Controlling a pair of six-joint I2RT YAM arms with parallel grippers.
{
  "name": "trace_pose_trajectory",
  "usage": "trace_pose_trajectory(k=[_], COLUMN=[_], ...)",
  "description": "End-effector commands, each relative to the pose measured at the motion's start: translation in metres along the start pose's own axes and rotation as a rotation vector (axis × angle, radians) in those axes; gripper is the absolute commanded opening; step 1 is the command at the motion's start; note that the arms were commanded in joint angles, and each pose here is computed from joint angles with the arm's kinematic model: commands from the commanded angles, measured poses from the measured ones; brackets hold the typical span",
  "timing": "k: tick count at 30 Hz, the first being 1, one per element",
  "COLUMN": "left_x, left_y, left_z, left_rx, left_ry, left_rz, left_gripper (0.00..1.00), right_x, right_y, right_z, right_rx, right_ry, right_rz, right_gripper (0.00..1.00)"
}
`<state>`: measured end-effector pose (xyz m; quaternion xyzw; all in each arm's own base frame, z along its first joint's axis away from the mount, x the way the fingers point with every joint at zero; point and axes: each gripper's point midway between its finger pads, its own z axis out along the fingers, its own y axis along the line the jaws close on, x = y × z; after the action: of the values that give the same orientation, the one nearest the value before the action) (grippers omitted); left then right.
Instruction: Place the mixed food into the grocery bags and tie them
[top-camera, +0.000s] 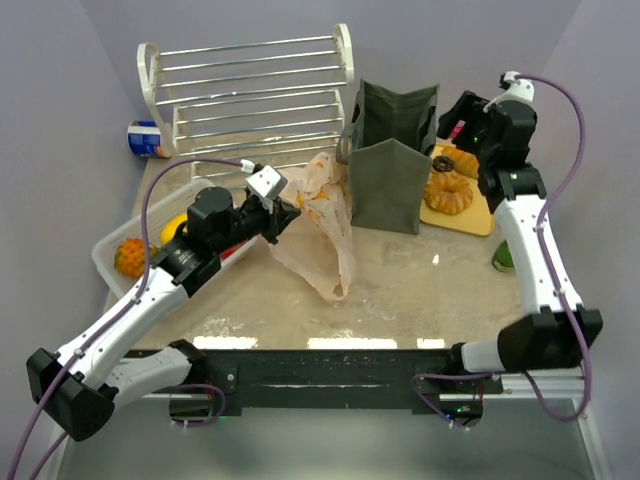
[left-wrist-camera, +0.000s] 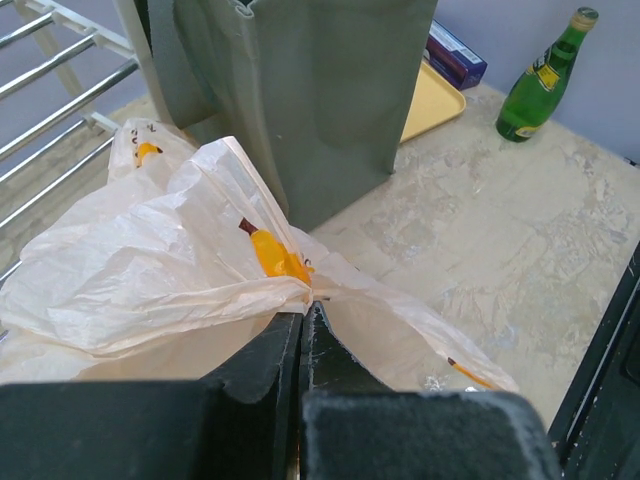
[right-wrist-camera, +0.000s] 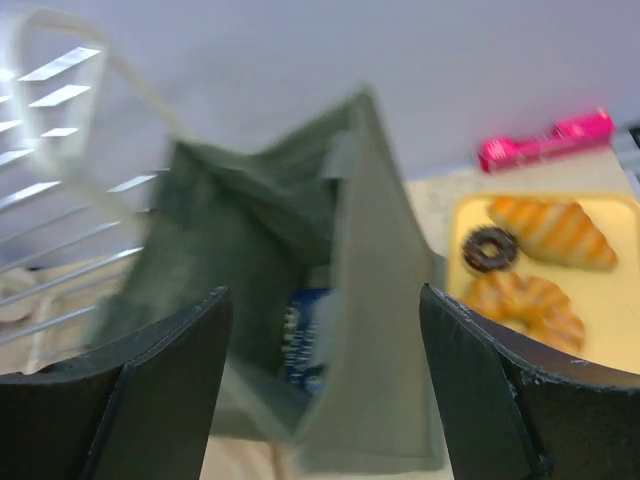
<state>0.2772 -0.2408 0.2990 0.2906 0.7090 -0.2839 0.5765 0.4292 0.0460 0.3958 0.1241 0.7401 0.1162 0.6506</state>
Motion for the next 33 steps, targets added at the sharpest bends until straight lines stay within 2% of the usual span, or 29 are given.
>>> trace_pose_trajectory(k=[1, 5, 7, 10, 15, 22, 29, 33], left_x=[-0.019, -0.017, -0.017, -0.017, -0.014, -0.011, -0.013, -0.018], left_y=[-0.001, -0.001, -0.003, -0.003, -0.003, -0.001, 0.000, 0.002], left_z=[-0.006, -0.010, -0.012, -0.012, -0.011, -0.010, -0.012, -0.017], left_rx=[0.006, 0.000, 0.012, 0.009, 0.011, 0.006, -0.004, -0.015], left_ry=[-0.087, -0.100, -0.103, -0.104, -0.096, -0.088, -0.094, -0.115], left_rz=[0.004, 0.004, 0.003, 0.004, 0.002, 0.002, 0.011, 0.016], left_gripper=[0.00, 0.00, 0.00, 0.00, 0.00, 0.00, 0.00, 0.00], right_x=[0.030, 0.060, 0.094, 0.133, 0.180, 0.218, 0.265, 0.279], right_y=[-0.069, -0.123, -0.145, -0.172, -0.205, -0.237, -0.254, -0.254], right_z=[0.043, 0.075, 0.093, 0.112, 0.126, 0.135, 0.133, 0.130], right_rx=[0.068, 0.215, 0.280, 0.371, 0.484, 0.601, 0.633, 0.620], right_ry=[0.111, 0.174, 0.260, 0.355, 0.427, 0.502, 0.590, 0.618], right_rz=[0.089, 0.096, 0.073, 0.061, 0.056, 0.019, 0.024, 0.043], right_gripper=[0.77, 0.79, 0.80, 0.81, 0.81, 0.82, 0.82, 0.76])
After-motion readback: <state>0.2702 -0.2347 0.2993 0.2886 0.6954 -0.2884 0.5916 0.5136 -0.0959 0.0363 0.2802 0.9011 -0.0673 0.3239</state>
